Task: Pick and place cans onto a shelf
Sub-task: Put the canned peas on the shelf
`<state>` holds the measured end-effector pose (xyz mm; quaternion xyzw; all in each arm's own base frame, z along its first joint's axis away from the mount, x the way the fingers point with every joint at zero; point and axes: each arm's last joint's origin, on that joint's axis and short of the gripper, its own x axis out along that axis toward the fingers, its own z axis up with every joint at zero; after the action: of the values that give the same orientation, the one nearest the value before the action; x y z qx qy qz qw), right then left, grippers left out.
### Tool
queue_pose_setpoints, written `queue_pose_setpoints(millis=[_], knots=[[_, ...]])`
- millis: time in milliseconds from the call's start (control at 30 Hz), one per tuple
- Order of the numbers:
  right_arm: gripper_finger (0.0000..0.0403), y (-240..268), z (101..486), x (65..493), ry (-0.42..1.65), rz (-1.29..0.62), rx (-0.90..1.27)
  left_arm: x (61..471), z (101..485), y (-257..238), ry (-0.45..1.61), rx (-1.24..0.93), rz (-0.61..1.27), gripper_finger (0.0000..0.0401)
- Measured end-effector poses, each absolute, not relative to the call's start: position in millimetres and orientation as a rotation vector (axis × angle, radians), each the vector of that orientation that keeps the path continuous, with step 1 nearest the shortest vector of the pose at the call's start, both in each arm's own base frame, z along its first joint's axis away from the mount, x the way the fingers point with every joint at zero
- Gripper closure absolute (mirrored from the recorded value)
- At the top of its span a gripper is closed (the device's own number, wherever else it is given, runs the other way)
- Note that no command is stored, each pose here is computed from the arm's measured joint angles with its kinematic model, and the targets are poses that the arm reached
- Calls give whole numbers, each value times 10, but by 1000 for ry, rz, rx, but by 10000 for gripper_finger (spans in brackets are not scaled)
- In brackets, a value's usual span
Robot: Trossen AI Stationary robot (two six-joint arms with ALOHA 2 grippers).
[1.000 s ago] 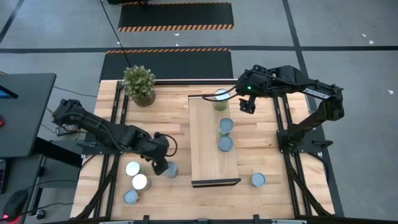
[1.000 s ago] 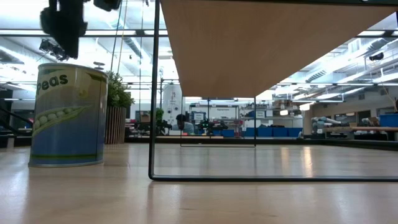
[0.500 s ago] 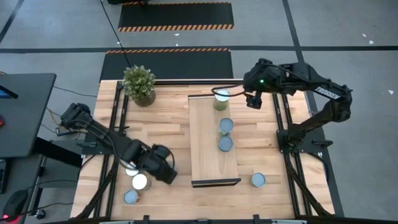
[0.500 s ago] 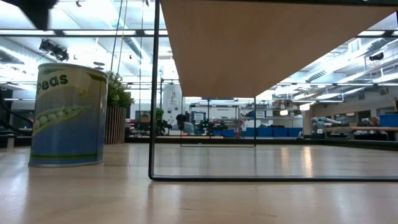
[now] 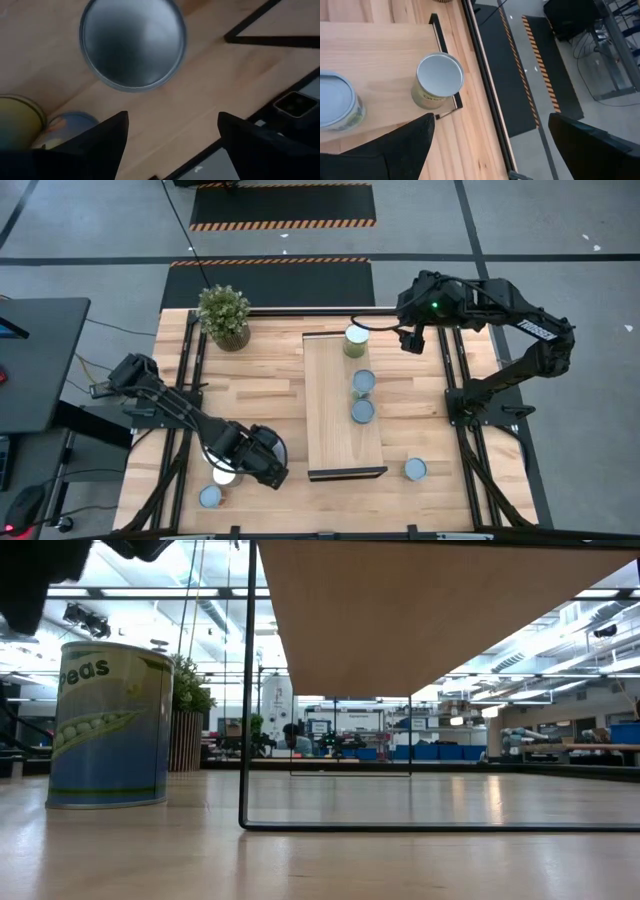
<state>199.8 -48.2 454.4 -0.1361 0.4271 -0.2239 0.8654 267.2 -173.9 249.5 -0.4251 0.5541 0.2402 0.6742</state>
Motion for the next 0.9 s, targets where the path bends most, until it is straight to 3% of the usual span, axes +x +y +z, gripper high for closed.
queue_pose_setpoints(millis=[333,900], knots=[[3,-481,4556,2010,870,-464,-265,2619,2366,-1712,1288,-967,675,87],[7,-482,4577,2035,832,-470,-246,2820,2166,-1631,1130,-942,759,87]])
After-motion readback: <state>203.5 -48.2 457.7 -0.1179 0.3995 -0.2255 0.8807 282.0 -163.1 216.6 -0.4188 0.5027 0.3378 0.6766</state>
